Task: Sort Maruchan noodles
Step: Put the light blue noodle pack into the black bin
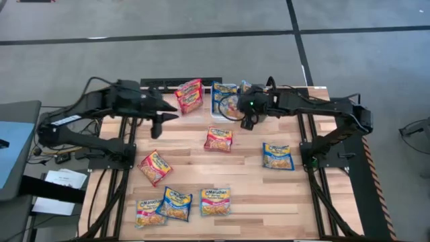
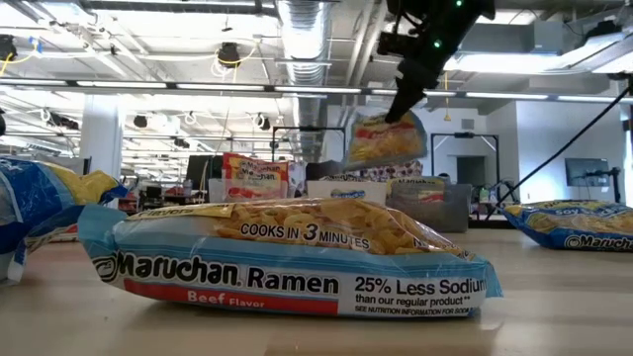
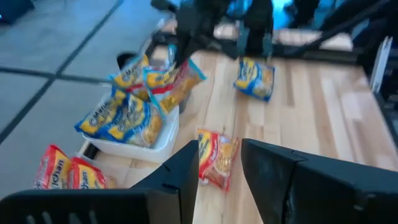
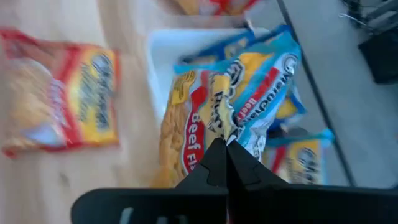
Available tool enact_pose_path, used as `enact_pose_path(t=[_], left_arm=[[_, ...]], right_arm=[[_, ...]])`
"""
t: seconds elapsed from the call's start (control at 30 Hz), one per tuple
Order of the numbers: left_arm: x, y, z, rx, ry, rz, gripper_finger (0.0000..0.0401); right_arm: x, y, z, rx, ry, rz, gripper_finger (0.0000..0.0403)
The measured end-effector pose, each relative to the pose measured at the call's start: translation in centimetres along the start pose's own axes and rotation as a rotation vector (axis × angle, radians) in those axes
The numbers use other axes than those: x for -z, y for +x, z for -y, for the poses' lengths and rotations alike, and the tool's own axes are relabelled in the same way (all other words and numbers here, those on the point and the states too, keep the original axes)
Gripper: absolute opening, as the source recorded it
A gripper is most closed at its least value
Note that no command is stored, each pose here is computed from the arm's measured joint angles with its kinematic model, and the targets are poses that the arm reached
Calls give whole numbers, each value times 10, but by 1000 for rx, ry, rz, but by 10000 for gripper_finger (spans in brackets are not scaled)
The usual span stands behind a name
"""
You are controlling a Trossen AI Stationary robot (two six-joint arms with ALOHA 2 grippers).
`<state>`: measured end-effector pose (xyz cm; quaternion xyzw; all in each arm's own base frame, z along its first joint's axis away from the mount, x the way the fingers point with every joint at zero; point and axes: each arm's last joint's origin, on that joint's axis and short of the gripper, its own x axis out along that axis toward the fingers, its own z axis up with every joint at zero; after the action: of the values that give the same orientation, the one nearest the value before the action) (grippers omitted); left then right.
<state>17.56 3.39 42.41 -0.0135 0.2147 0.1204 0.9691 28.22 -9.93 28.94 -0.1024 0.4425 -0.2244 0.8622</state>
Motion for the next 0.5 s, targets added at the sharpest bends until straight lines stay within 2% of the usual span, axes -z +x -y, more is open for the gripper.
enact_pose_path(t=[0.3, 0.5], left_arm=[[2, -45, -3, 5, -80, 128, 110], [4, -61, -4, 11, -141, 163, 110]], right_arm=[[13, 9, 38, 152, -107, -100, 4], [27, 14, 56, 166, -135, -193, 3]])
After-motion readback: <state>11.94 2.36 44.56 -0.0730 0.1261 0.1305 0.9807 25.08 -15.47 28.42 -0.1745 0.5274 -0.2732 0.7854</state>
